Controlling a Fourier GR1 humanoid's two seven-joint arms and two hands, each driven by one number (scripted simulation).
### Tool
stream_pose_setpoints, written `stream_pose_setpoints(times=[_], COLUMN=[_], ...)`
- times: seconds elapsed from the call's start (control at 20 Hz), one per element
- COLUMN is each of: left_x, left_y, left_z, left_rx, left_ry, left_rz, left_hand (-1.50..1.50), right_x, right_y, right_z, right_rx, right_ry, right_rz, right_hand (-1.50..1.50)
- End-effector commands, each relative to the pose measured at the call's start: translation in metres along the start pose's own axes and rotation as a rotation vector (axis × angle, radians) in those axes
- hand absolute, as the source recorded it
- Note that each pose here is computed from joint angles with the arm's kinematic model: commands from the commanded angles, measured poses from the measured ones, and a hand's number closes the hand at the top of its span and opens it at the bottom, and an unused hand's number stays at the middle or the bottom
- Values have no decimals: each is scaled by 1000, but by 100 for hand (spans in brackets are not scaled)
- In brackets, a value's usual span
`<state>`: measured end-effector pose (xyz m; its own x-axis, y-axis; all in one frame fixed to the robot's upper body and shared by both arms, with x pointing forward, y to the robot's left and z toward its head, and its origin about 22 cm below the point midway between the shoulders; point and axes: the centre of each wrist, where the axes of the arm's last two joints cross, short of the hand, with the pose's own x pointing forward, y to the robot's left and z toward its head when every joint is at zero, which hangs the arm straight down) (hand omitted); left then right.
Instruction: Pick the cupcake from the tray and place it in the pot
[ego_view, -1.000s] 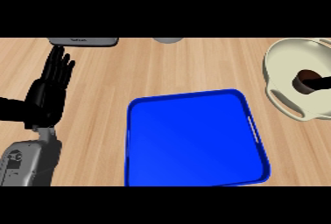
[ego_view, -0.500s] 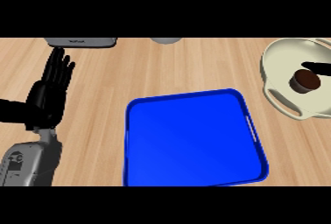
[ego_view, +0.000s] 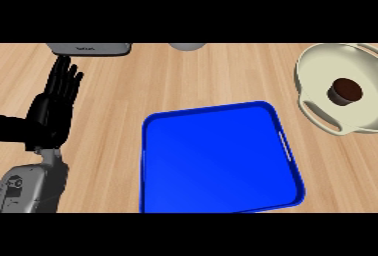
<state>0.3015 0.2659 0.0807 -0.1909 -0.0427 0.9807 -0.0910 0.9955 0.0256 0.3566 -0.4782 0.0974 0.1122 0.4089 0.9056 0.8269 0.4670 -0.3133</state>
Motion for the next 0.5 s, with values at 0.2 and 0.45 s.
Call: stream_pose_setpoints(times=[0.2,0.45], left_x=[8,-7], left_y=[2,-7], left_z=[10,-13], left_rx=[27,9], left_ry=[-10,14], left_rz=[3,4], left_hand=[0,0], right_x=[-56,-57], right_y=[-79,-109], right_z=[3,-6], right_rx=[-56,-74], right_ry=[-29,-28], right_rz=[-74,-95], right_hand=[-150,-150])
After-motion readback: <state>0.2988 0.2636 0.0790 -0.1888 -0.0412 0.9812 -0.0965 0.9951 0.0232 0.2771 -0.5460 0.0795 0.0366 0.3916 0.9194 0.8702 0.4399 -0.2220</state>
